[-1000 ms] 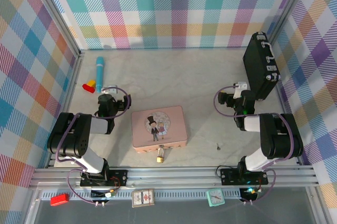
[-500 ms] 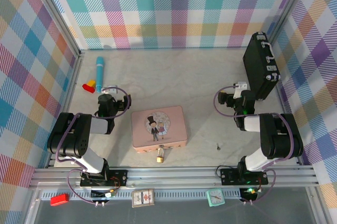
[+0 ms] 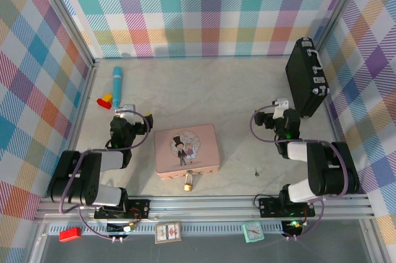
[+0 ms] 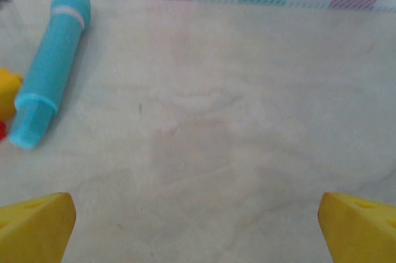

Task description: Unlock a padlock with a key

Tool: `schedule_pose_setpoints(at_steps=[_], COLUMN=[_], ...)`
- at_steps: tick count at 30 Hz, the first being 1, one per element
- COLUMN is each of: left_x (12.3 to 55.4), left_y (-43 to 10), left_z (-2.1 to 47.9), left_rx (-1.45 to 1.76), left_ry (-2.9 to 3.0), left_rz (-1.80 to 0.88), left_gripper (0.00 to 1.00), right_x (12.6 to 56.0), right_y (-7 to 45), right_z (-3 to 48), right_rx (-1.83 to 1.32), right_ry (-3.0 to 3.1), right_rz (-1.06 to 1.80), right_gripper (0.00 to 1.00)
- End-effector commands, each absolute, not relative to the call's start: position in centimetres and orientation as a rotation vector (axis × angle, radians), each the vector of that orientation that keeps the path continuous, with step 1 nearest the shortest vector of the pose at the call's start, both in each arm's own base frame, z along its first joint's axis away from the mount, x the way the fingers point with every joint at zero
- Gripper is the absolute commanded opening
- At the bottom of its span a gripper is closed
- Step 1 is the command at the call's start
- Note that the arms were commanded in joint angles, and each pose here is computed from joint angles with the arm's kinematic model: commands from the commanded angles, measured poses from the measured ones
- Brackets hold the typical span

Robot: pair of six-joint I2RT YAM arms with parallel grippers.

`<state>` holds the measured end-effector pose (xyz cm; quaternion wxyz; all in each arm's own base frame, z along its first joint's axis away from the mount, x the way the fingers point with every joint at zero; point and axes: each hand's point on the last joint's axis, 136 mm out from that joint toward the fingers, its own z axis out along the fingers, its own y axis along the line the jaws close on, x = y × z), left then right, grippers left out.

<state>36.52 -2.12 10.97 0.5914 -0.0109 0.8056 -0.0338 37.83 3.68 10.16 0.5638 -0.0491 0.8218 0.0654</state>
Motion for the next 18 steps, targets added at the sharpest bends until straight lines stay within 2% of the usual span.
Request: schedule_pose_setpoints(at_steps=[1, 7, 10, 13, 16, 18], left_x=[36.1, 34.2, 32.7, 30.6, 29.1, 28.2], left_y=[-2.3, -0.2, 1.6, 2.6, 2.4, 1.6], left_z=[14.1, 19.9, 22.8, 23.5, 23.8, 23.1], left_rx=[-0.028, -0.253, -0.519, -0.719, -0.762, -0.774], left_ry=[1.821, 1.848, 1.871, 1.960, 2.047, 2.099], left_rz=[-0.105, -0.098, -0.123, -0.115, -0.115, -0.169], left_gripper=[1.00, 1.00, 1.00, 1.00, 1.00, 1.00], right_x=[36.9, 34.2, 32.6, 30.8, 28.6, 27.4], right_y=[5.0, 5.9, 5.6, 4.8, 2.9, 3.8], right_z=[12.7, 17.4, 20.9, 23.7, 24.1, 24.3], right_rx=[-0.186, -0.123, 0.039, 0.218, 0.478, 0.429], right_ry=[1.871, 1.864, 1.878, 1.901, 1.934, 1.959], right_rz=[0.166, 0.290, 0.392, 0.458, 0.468, 0.517], right_gripper=[0.99, 0.99, 0.99, 0.99, 0.99, 0.99])
